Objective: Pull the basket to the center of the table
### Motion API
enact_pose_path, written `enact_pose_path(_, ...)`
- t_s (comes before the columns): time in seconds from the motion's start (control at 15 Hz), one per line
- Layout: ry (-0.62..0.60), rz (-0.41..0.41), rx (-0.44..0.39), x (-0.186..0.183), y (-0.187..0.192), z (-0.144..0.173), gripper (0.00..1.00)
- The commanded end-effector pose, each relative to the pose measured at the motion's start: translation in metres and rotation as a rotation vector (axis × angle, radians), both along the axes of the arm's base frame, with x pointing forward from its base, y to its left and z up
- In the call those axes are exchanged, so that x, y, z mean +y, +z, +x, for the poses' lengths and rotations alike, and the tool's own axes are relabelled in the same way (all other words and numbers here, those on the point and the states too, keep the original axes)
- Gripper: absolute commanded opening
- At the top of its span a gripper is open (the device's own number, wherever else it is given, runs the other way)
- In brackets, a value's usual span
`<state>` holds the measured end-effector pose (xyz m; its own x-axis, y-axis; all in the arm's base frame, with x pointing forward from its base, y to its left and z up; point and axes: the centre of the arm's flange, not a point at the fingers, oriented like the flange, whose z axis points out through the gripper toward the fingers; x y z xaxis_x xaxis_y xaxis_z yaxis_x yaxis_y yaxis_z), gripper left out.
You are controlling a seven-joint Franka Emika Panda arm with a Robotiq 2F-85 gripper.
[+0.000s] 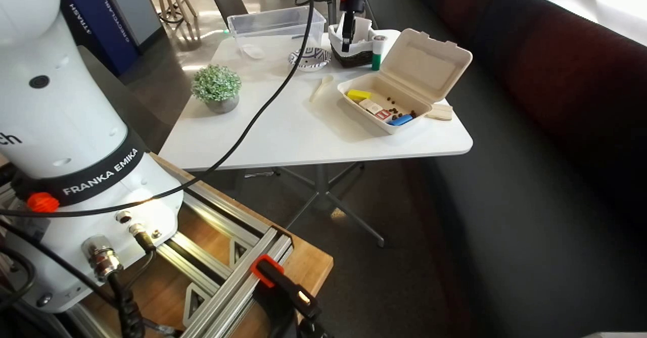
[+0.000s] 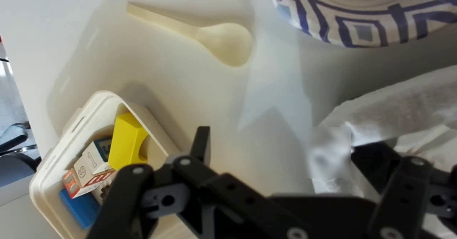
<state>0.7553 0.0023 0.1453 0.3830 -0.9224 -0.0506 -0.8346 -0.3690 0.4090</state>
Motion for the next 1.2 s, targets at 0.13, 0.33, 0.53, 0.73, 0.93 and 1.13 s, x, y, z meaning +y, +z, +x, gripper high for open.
enact_pose_path(0.13,-0.042,0.028,0.195,0.004,-0.005,-0.024,1.00)
enact_pose_path(0.33,-0.047,0.036,0.297,0.007,-0.002,-0.037,1.00)
enact_pose_path(0.53,-0.051,0.043,0.363,0.010,-0.001,-0.044,1.00)
enact_pose_path(0.73,-0.062,0.061,0.436,0.012,0.001,-0.052,1.00)
enact_pose_path(0.93,-0.096,0.089,0.496,0.012,0.002,-0.061,1.00)
enact_pose_path(1.13,-0.147,0.135,0.532,0.007,0.000,-0.070,1.00)
